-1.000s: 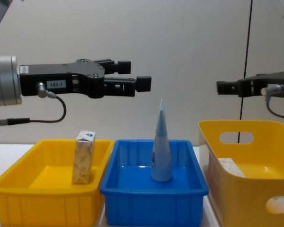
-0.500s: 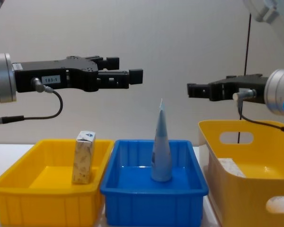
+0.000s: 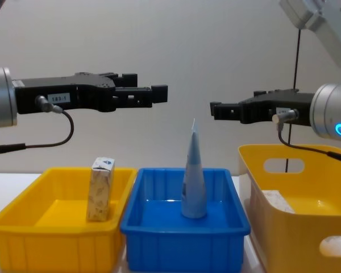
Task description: Bimanual collaborative sorting of washing and personal care products
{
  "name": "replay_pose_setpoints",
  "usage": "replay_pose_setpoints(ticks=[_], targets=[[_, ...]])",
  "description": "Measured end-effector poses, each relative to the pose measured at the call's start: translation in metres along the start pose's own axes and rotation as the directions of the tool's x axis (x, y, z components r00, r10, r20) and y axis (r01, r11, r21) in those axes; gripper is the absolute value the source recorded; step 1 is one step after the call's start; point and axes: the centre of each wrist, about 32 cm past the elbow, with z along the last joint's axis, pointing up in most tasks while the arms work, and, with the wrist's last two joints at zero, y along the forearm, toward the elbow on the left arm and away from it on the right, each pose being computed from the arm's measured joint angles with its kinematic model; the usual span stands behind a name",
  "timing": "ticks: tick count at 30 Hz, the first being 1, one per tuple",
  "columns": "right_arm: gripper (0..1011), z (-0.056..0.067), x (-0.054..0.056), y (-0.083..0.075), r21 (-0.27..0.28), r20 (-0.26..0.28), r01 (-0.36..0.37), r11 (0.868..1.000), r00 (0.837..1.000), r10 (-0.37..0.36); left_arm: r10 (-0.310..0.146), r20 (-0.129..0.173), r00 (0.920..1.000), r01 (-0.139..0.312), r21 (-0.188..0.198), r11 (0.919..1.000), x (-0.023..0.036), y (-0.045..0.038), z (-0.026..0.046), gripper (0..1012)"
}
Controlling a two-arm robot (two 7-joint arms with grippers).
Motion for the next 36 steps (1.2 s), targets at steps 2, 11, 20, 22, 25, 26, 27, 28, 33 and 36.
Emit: replay_pose_setpoints(ticks=[2, 11, 20, 22, 25, 26, 27, 28, 33, 36], targets=[[1002, 0.0, 0.005, 0.001, 0.002, 0.006, -0.028, 1.0, 1.0, 0.028, 0.003, -0.005, 1.0, -0.003, 0.0, 1.0, -0.0006, 0.0002, -0.0008, 1001], [1002, -0.002, 0.02, -0.001, 0.003, 0.02, -0.129, 0.992, 0.992, 0.129, 0.034, -0.042, 0.9986, -0.034, -0.01, 0.9994, -0.0063, -0.0005, -0.0069, 1001], [1002, -0.005, 0.028, -0.005, -0.003, 0.027, -0.196, 0.981, 0.98, 0.196, 0.049, -0.059, 0.9971, -0.05, -0.012, 0.9987, -0.0099, -0.0008, -0.0102, 1001], [1002, -0.005, 0.029, -0.005, -0.003, 0.028, -0.202, 0.979, 0.979, 0.202, 0.051, -0.061, 0.9968, -0.052, -0.012, 0.9986, -0.0104, -0.0009, -0.0106, 1001], [1002, -0.005, 0.03, -0.006, -0.004, 0.029, -0.212, 0.977, 0.977, 0.213, 0.054, -0.065, 0.9965, -0.054, -0.012, 0.9984, -0.0112, -0.0009, -0.0113, 1002], [1002, -0.005, 0.031, -0.006, -0.004, 0.029, -0.217, 0.976, 0.976, 0.217, 0.055, -0.066, 0.9963, -0.056, -0.012, 0.9984, -0.0115, -0.001, -0.0116, 1001], [1002, -0.005, 0.031, -0.006, -0.005, 0.029, -0.219, 0.976, 0.975, 0.219, 0.056, -0.067, 0.9962, -0.057, -0.012, 0.9983, -0.0116, -0.001, -0.0117, 1001], [1002, -0.005, 0.031, -0.006, -0.005, 0.03, -0.22, 0.975, 0.975, 0.22, 0.056, -0.067, 0.9961, -0.057, -0.012, 0.9983, -0.0117, -0.001, -0.0118, 1001], [1002, -0.006, 0.033, -0.007, -0.006, 0.03, -0.23, 0.973, 0.973, 0.23, 0.059, -0.071, 0.9957, -0.06, -0.012, 0.9981, -0.0125, -0.0011, -0.0125, 1002], [1002, -0.006, 0.033, -0.007, -0.006, 0.03, -0.235, 0.972, 0.972, 0.235, 0.06, -0.072, 0.9956, -0.061, -0.012, 0.998, -0.0128, -0.0011, -0.0128, 1001]])
